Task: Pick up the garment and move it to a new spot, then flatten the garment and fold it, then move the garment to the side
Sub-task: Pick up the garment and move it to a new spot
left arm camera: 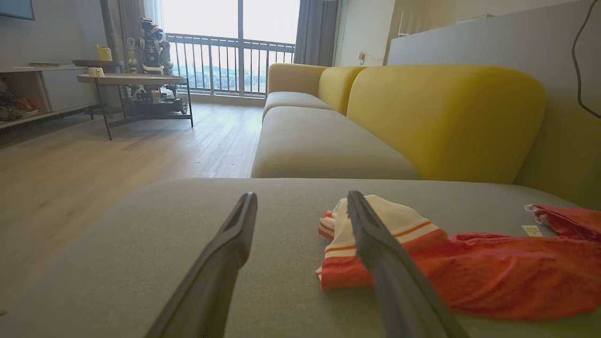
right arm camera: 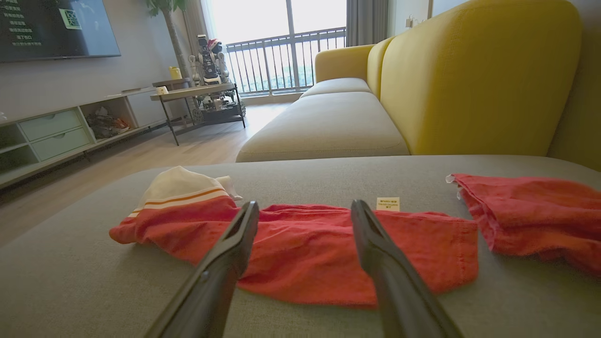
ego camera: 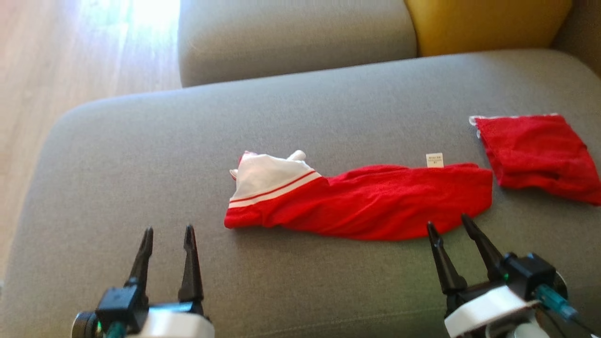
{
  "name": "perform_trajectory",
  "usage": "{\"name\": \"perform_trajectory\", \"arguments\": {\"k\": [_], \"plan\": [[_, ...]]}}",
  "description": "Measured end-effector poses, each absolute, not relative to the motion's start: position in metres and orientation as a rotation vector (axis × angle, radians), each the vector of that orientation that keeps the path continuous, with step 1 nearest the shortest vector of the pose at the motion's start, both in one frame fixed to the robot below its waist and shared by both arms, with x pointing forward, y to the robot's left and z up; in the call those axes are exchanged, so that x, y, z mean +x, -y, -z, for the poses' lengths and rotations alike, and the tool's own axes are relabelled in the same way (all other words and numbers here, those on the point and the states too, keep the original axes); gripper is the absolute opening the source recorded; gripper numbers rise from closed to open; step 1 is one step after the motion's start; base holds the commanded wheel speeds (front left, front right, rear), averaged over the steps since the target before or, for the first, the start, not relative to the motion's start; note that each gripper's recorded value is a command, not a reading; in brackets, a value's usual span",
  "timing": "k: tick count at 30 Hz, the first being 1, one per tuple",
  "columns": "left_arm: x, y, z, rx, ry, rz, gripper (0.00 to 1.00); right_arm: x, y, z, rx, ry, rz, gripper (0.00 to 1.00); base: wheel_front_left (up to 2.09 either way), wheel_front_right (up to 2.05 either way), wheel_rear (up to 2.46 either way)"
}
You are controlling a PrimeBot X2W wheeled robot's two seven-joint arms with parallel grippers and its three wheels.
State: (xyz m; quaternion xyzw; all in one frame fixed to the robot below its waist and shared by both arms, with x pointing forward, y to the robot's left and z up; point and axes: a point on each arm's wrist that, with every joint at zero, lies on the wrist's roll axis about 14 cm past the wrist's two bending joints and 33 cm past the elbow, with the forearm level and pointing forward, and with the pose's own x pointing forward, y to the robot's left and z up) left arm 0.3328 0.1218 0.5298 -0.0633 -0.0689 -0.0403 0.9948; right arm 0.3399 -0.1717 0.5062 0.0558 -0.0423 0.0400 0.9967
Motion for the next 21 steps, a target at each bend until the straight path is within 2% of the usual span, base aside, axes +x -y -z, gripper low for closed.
{"name": "perform_trajectory", "arguments": {"k": [8,21], "plan": [[0.3,-0.14,-0.515,-0.083,0.101,0.03,1.0,0.321,0.175,-0.493,0.112,0.051,-0.067,1.0,0.0,0.0,0.0],[0.29,-0.143,-0.514,-0.066,0.102,0.023,1.0,0.313,0.172,-0.485,0.118,0.027,-0.074,1.0,0.0,0.0,0.0]]}}
